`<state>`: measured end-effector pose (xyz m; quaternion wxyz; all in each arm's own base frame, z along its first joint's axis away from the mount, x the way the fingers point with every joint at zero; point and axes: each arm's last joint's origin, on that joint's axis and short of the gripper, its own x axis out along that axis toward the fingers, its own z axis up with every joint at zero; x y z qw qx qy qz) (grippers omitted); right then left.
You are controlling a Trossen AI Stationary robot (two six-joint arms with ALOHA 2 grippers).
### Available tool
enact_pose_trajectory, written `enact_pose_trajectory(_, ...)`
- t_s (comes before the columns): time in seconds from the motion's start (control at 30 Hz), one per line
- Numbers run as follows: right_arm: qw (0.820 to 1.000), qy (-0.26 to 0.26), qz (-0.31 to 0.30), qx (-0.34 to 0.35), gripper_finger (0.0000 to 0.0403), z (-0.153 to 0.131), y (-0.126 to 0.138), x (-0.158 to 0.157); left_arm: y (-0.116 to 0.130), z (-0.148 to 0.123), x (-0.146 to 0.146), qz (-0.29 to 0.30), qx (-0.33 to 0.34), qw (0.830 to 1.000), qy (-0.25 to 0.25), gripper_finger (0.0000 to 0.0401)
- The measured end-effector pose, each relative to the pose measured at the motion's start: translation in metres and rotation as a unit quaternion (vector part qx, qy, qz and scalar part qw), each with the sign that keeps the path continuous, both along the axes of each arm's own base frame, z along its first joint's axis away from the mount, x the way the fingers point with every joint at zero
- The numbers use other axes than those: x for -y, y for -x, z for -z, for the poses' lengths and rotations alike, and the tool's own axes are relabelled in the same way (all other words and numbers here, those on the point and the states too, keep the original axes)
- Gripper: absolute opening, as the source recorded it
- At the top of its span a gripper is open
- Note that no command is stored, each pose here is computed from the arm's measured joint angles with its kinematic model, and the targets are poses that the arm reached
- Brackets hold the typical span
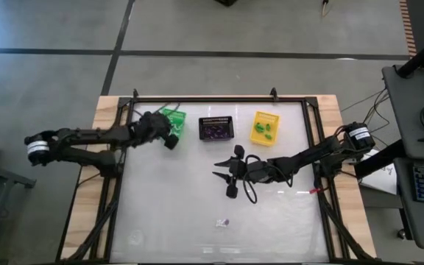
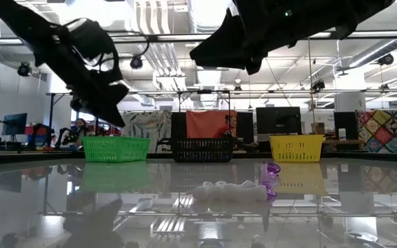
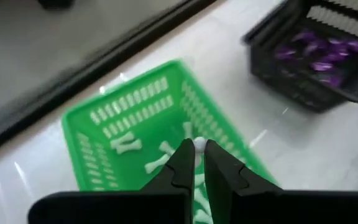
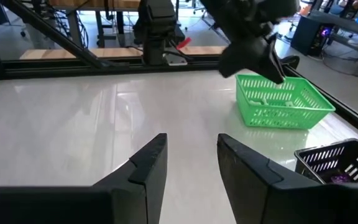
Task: Sort Halloween decoration
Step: Put the white bone toy into the green basket, then put the purple witch hat toy into the black basket
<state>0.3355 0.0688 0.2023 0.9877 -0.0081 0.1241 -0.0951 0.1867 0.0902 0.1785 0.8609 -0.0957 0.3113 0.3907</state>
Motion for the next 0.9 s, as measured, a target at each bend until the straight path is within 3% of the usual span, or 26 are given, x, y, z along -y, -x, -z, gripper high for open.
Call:
enact_pose_trajectory(0.1,1.000,-0.006,0.001,0.001,0.0135,0.000,0.000,0.000,0.004,0.004,-0.014,-0.019,0.002,0.999,0.027,0.0011)
enact_pose_trajectory(0.5,0.999,-0.044,0.014,-0.011,0.0143,0.002,0.001,0.002,0.000,0.005,-0.020,-0.027,-0.018,0.999,0.020,0.0105)
enact_pose_trajectory(0.9,0.978,-0.181,-0.016,-0.101,0.0132,0.003,0.008,0.000,-0.008,-0.009,-0.001,0.036,0.039,0.998,0.023,0.0123)
